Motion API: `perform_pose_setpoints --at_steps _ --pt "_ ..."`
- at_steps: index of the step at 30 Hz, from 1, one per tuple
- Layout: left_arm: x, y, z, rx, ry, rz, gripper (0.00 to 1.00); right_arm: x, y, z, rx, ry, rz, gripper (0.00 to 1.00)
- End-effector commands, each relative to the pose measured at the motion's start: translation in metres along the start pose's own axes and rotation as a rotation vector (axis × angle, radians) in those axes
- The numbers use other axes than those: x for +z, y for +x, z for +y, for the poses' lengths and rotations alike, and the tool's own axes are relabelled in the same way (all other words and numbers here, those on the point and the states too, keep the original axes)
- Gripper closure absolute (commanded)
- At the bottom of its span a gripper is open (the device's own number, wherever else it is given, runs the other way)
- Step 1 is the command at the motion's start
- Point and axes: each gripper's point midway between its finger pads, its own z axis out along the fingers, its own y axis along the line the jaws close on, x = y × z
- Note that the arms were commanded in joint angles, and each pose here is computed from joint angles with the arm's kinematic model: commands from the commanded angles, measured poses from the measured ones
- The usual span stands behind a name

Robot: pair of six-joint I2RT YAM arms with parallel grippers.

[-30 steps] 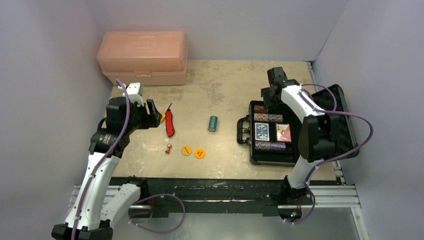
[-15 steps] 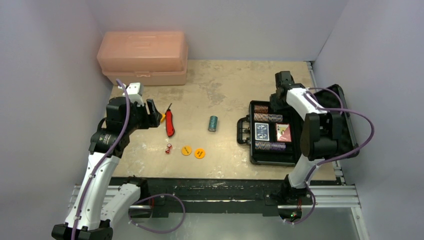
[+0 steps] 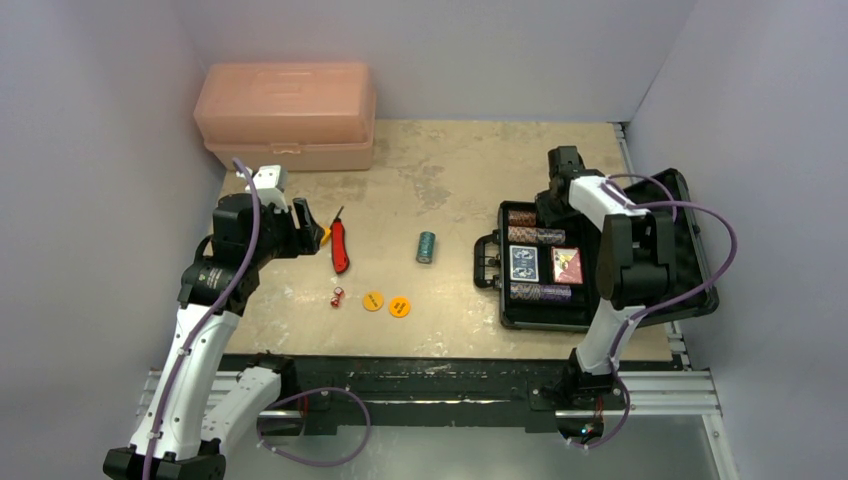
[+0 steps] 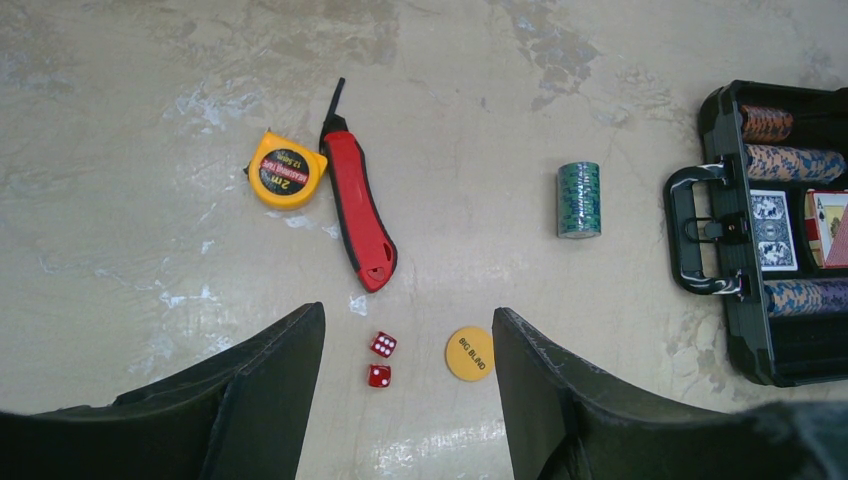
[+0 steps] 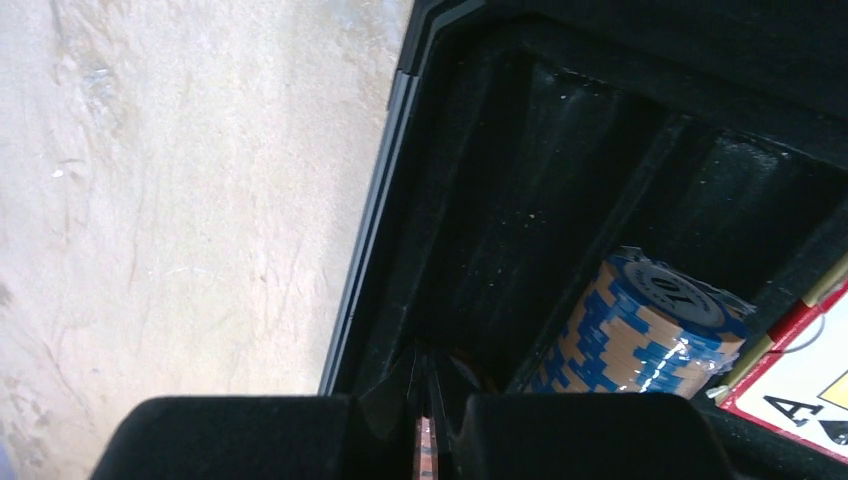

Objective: Pack up texas hold em set

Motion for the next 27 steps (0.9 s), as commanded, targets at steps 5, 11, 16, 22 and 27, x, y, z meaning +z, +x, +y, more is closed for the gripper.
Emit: perform_pose_setpoints --at_steps 5,11,16,22,27 --pt "0.003 -0.003 -0.003 0.011 0.016 -0.015 0.39 -0.013 0.005 0.016 -0.059 -0.106 0.035 0.79" --pt "0.005 -0.002 -0.005 0.015 0.021 -0.009 0.39 -0.034 -0.008 0.024 -0.11 -0.148 -0.009 0.44" --pt "0.009 0.0 -0.007 0.02 0.025 0.005 0.4 -0.057 -0.026 0.032 -0.161 -0.188 -0.079 0.07" --pt "0.017 0.006 -0.021 0.048 0.059 0.036 0.41 -0.086 -0.027 0.05 -0.277 -0.306 -0.07 0.02" --pt "0.03 0.019 -0.035 0.058 0.051 0.108 0.37 -0.106 -0.018 0.06 -0.422 -0.424 -0.034 0.04"
